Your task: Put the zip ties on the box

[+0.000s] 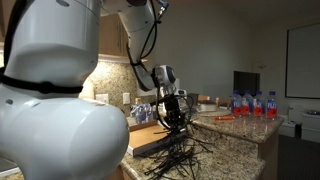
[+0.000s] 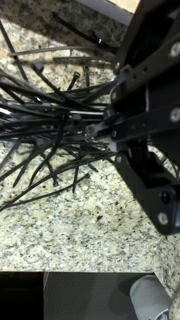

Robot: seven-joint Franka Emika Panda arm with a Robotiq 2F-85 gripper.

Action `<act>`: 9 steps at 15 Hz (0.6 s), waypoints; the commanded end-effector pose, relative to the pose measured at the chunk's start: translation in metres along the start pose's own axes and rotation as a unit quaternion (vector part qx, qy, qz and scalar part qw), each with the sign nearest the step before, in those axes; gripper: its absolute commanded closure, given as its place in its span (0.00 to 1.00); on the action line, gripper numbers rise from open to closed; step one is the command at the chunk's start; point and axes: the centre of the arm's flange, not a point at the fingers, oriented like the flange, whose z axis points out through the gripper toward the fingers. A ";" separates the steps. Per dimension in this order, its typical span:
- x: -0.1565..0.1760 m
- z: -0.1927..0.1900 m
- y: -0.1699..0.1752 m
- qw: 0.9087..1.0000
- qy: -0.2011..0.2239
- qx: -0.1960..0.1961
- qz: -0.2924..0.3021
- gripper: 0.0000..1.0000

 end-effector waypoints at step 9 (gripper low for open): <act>-0.017 -0.060 -0.016 1.000 0.029 -0.002 0.000 0.90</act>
